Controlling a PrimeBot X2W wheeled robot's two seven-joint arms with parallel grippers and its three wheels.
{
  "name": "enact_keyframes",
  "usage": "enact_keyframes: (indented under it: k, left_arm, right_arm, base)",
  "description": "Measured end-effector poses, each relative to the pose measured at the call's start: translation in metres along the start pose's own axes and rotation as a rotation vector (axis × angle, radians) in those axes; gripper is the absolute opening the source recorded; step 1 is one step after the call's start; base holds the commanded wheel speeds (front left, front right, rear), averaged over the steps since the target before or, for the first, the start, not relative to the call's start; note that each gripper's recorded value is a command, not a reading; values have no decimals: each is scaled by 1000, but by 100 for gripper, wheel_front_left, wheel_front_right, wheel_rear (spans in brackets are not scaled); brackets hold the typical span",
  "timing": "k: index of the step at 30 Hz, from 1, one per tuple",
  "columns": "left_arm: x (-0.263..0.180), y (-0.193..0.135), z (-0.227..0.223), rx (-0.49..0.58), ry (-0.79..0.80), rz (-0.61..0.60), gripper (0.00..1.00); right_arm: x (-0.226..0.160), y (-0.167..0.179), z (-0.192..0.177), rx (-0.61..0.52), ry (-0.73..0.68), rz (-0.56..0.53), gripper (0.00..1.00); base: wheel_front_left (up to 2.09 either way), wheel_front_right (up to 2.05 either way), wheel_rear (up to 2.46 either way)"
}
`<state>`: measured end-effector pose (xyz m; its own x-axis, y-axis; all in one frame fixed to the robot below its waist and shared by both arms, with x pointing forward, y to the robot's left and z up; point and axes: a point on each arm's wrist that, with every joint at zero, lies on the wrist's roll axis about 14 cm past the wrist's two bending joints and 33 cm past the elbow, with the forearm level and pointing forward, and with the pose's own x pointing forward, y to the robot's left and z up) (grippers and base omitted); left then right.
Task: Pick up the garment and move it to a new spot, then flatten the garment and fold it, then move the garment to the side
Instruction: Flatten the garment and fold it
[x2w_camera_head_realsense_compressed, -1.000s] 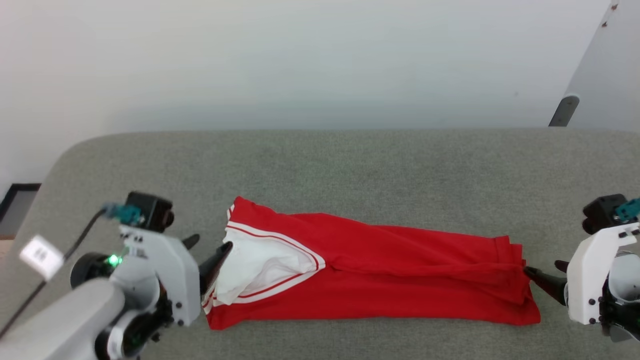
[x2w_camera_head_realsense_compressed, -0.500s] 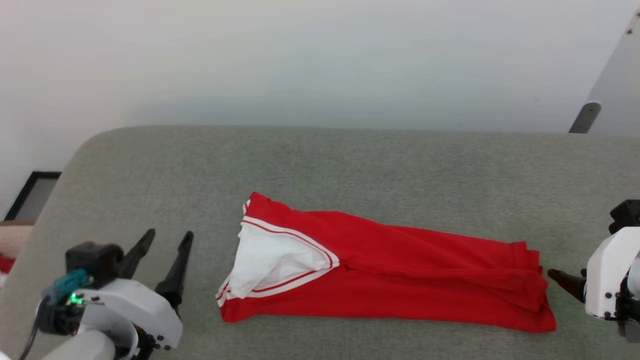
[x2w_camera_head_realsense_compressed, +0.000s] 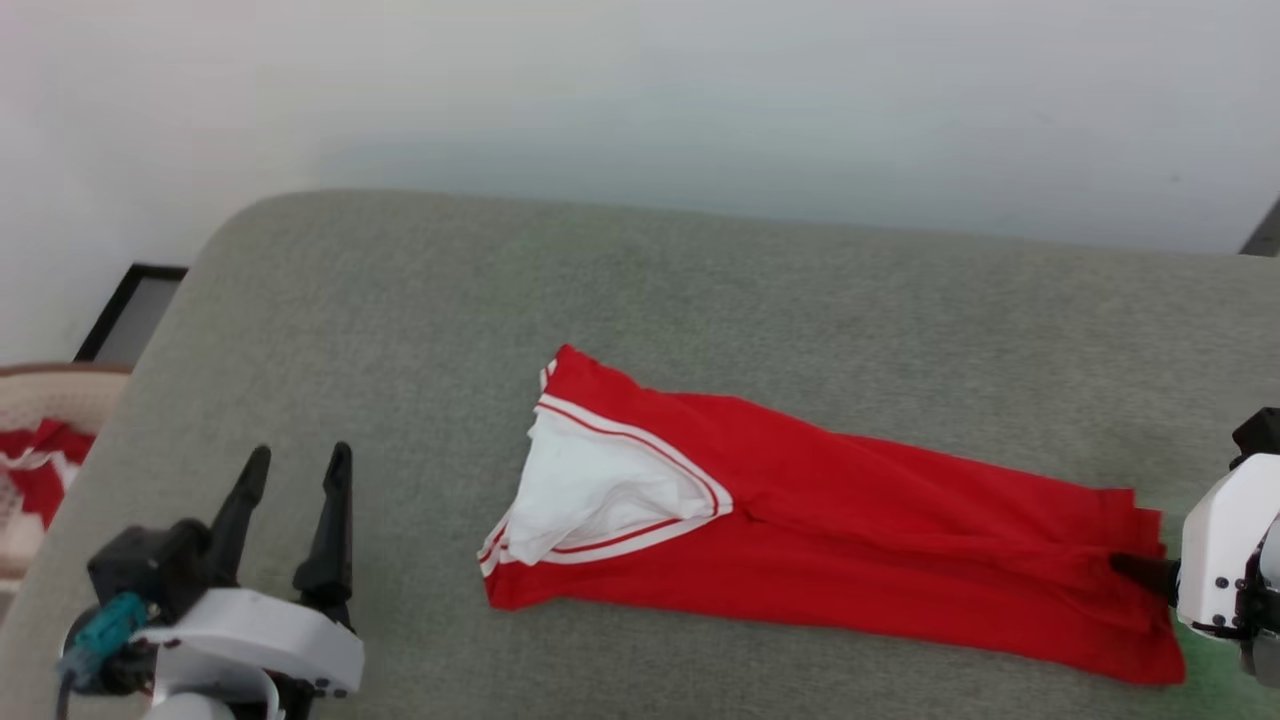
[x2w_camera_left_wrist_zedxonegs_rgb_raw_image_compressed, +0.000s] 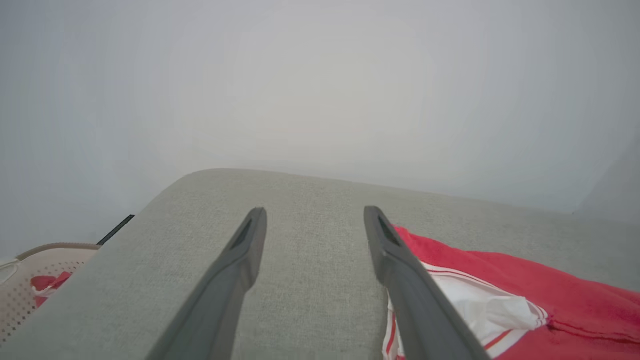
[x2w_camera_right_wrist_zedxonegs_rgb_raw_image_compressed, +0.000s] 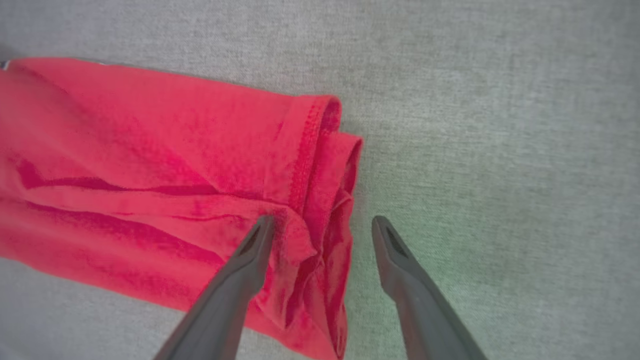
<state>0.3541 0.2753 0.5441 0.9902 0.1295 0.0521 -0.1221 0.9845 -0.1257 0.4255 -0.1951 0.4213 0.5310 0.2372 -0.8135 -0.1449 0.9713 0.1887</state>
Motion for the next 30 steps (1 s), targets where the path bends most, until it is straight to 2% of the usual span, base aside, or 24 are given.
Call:
enact_keyframes:
  k: [8,9,10,11,22,30]
  left_arm:
    - [-8,18,-18,-33,9,66,100]
    - [-8,19,-19,-32,7,71,100]
    - [-8,20,-18,-37,-1,78,100]
    - [-7,22,-17,-40,-8,84,100]
    - [-11,34,-23,-50,-20,128,100]
    - [-13,32,-27,-69,-27,127,100]
  right_arm:
    - [32,10,-10,5,87,16,100]
    - [35,11,-10,0,98,18,95]
    - [37,13,-10,-4,104,22,30]
    - [40,15,-9,-7,105,30,0]
    - [48,19,-3,-21,115,71,0]
    - [34,-2,10,-46,68,27,0]
  base:
    - [0,0,0]
    - [0,0,0]
    - [0,0,0]
    - [0,0,0]
    - [0,0,0]
    - [0,0,0]
